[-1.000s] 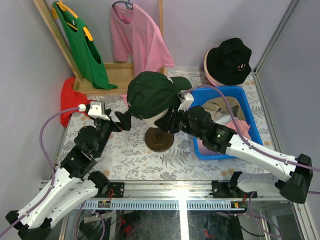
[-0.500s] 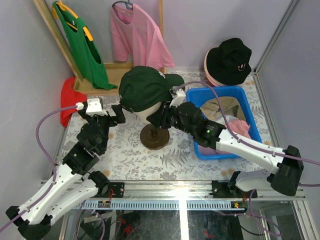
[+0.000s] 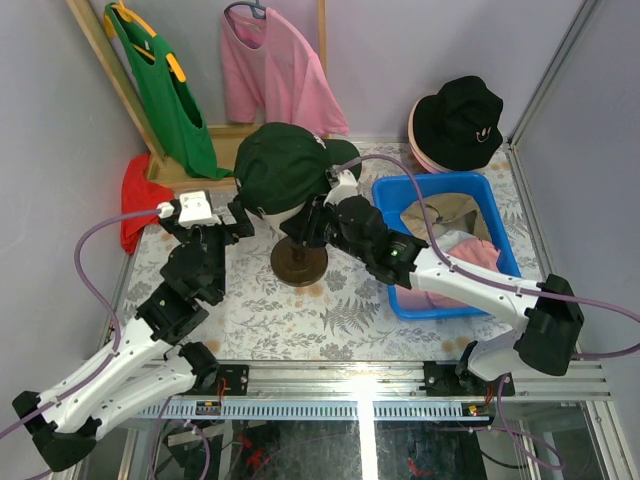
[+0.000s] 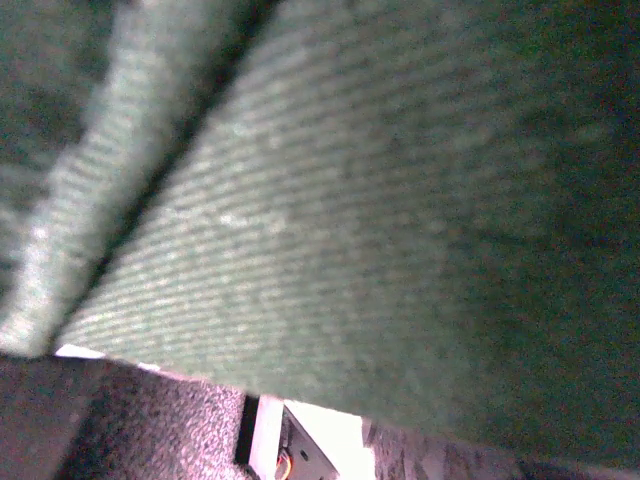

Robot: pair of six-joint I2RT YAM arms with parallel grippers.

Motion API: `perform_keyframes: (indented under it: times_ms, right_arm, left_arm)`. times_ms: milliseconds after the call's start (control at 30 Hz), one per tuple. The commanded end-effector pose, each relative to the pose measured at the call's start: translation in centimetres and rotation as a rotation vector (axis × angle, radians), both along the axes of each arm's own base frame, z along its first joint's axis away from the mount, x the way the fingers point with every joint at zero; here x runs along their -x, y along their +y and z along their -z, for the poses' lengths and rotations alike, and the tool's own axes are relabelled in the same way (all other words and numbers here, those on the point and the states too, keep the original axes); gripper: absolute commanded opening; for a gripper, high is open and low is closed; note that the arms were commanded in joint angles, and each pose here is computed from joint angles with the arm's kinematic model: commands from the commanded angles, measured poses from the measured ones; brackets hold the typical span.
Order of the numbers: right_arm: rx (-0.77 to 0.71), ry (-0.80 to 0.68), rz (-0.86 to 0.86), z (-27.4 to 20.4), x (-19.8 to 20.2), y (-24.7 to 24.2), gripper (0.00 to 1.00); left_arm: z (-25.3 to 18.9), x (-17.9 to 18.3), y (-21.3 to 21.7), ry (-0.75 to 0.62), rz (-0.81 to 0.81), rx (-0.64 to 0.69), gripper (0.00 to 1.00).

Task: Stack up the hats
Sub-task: Place the hat on the hat stand.

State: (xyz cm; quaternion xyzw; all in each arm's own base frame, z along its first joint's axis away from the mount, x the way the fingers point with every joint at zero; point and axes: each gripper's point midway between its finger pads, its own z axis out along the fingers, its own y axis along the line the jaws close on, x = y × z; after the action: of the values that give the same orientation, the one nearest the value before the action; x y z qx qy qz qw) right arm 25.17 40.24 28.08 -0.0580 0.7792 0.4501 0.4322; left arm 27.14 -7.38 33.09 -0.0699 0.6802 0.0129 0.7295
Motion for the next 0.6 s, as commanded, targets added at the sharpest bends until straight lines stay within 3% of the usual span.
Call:
perform_keyframes:
  times_ms: [0, 267, 567]
  right_arm:
    - [-0.113, -0.045, 0.022, -3.8, -1.2, 1.8, 0.36]
    - [-0.166, -0.072, 0.012, -6.1, -2.3, 3.9, 0.36]
    - [-0.157, -0.067, 0.011, -5.8, -2.9, 4.8, 0.36]
  left_arm:
    - [-4.6, 1.0, -0.8, -0.157, 0.089, 0.115, 1.00]
    - [-2.8, 1.7, -1.3, -0.114, 0.158, 0.054, 1.00]
    - [-0.5, 3.7, -1.7, -0.036, 0.264, 0.090, 1.00]
